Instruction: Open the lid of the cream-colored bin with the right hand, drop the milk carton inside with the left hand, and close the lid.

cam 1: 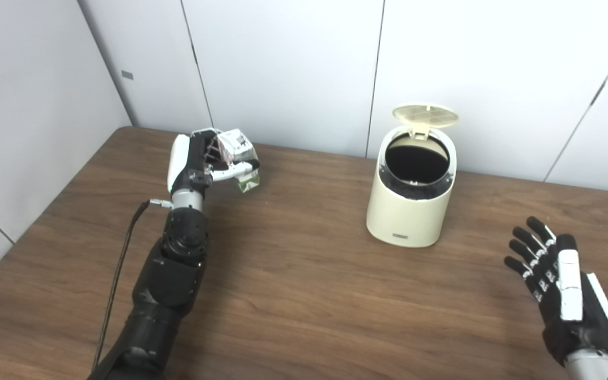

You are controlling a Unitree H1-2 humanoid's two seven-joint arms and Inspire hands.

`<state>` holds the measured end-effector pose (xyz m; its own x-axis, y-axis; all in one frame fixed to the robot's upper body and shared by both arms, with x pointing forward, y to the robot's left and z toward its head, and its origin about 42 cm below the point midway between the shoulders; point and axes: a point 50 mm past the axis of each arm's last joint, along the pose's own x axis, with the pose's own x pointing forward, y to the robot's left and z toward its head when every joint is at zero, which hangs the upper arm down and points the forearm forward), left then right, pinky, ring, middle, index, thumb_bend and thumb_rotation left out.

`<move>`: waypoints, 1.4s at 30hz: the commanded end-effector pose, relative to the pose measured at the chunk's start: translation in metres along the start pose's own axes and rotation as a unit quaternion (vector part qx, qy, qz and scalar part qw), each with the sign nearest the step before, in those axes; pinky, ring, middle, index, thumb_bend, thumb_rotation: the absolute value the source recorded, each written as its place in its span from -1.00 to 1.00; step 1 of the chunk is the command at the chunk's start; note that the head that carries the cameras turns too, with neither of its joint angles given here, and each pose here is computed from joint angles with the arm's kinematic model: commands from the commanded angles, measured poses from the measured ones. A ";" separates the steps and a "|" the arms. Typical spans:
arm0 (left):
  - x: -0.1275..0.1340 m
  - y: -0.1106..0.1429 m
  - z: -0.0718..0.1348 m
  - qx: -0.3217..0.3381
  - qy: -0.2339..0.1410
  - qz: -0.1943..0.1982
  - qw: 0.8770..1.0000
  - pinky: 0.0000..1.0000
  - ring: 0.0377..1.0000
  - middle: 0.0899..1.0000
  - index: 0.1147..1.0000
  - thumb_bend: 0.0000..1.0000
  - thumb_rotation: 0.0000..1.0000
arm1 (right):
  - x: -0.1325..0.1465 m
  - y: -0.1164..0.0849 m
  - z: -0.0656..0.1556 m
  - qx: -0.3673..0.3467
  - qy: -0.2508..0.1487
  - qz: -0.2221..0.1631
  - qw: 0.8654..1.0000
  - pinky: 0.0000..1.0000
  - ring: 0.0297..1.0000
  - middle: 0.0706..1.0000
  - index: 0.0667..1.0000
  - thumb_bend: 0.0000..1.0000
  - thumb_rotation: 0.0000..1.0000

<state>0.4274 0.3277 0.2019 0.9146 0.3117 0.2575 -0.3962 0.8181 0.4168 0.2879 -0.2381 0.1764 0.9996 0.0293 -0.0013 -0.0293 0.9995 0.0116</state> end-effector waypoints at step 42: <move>-0.044 -0.082 0.176 -0.054 -0.361 -0.087 0.927 -0.30 -0.17 -0.11 -0.14 -0.05 -1.00 | 0.003 0.043 -0.005 -0.027 -0.042 0.019 0.999 0.66 0.76 0.75 0.81 0.09 1.00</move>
<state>0.4025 0.1716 0.2774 0.7678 -0.1944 0.6105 -0.1514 0.8708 0.4677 0.2849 -0.2003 0.1569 0.9978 0.0661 -0.0060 -0.0663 0.9969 -0.0421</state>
